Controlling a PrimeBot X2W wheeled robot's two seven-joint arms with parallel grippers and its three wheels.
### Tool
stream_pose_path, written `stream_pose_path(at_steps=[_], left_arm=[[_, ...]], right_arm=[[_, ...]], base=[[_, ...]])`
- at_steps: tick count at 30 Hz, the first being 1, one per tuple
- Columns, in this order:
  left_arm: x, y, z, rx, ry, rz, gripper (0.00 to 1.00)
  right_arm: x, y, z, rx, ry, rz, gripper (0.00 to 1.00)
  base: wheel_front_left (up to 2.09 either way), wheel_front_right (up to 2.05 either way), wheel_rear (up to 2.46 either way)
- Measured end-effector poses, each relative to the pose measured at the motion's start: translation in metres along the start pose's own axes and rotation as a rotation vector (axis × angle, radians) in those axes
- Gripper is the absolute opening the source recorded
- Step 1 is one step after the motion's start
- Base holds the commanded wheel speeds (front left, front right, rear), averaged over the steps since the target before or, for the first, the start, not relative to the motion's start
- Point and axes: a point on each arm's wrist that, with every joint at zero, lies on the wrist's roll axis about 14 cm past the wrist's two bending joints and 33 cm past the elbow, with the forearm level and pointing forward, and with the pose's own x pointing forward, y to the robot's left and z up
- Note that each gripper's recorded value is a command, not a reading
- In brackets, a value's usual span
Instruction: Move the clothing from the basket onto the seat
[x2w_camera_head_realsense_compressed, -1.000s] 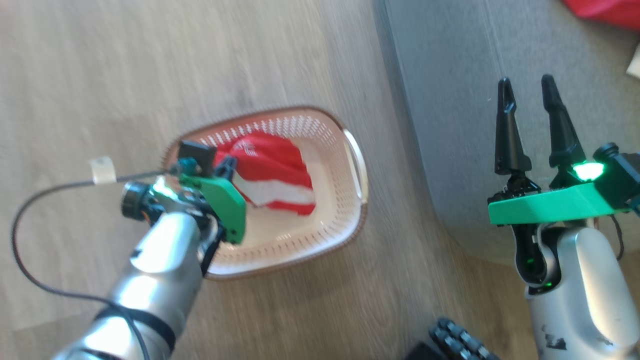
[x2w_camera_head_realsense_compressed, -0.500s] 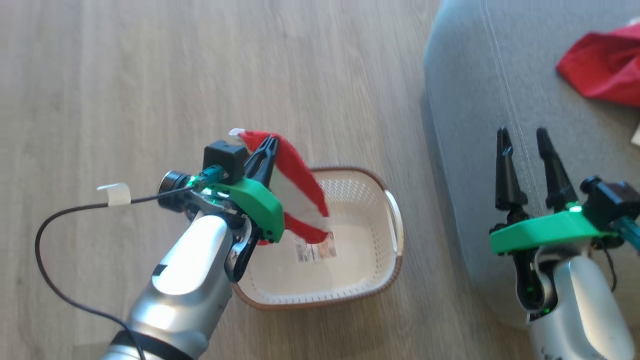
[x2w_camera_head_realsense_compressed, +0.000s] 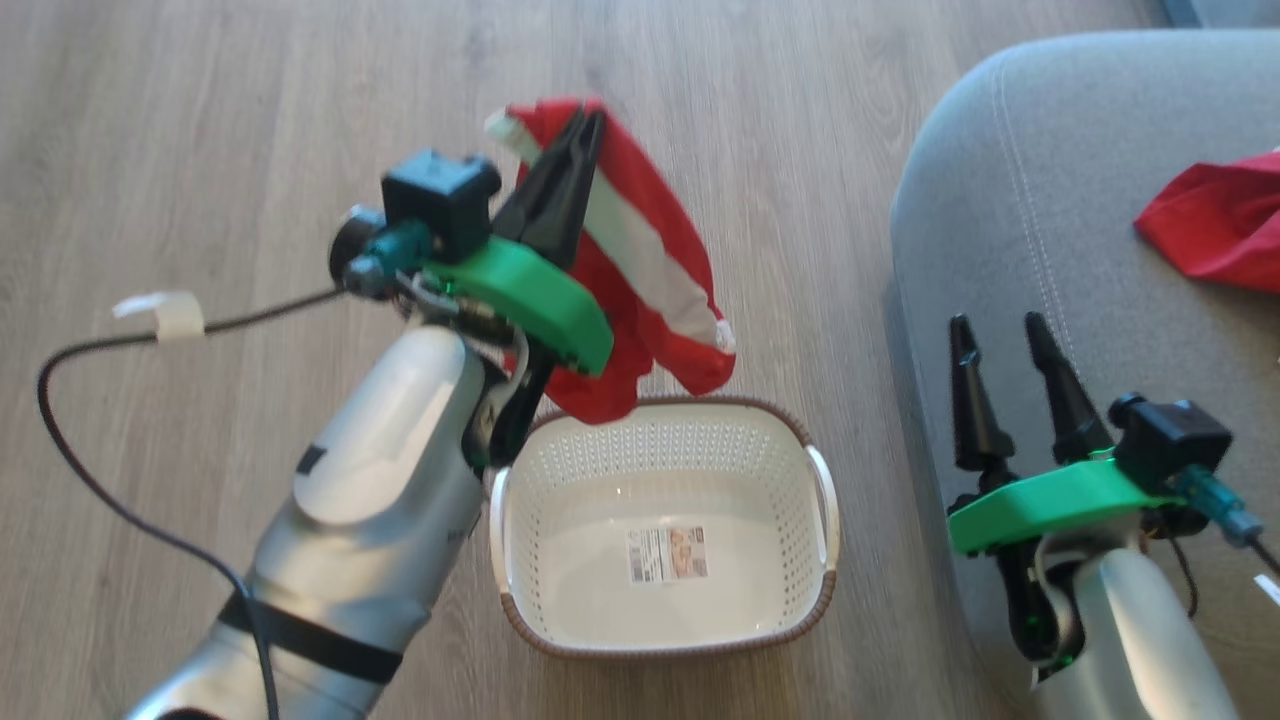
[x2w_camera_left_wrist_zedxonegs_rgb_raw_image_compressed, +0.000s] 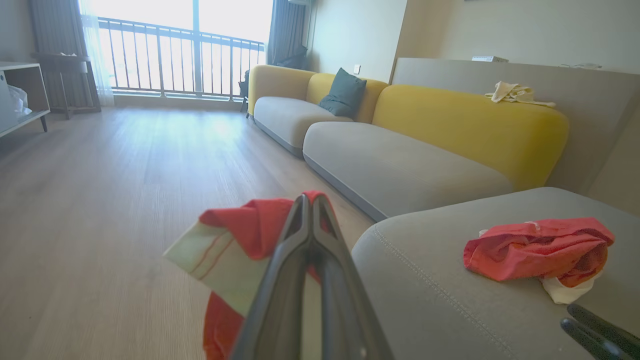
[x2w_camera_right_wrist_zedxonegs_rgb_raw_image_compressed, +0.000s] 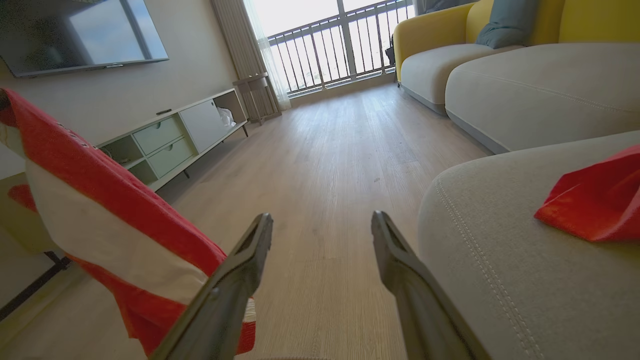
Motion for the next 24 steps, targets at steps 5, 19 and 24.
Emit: stream_pose_path(at_steps=[5,19,24], left_arm=[[0.006,-0.011,0.047,-0.002,-0.106,-0.006,0.0],[0.003,-0.041,0.135,-0.052,-0.315,-0.024,0.0],[0.002,-0.046,0.15,-0.079,-0.354,-0.026,0.0]], right_arm=[[-0.009,0.014,0.001,-0.007,0.001,0.041,1.0],[-0.033,0.032,0.004,-0.008,0.002,0.088,1.0],[-0.038,0.047,0.0,-0.006,0.012,0.133,1.0]], base=[[0.0,0.0,0.0],[0.0,0.0,0.0],[0.0,0.0,0.0]])
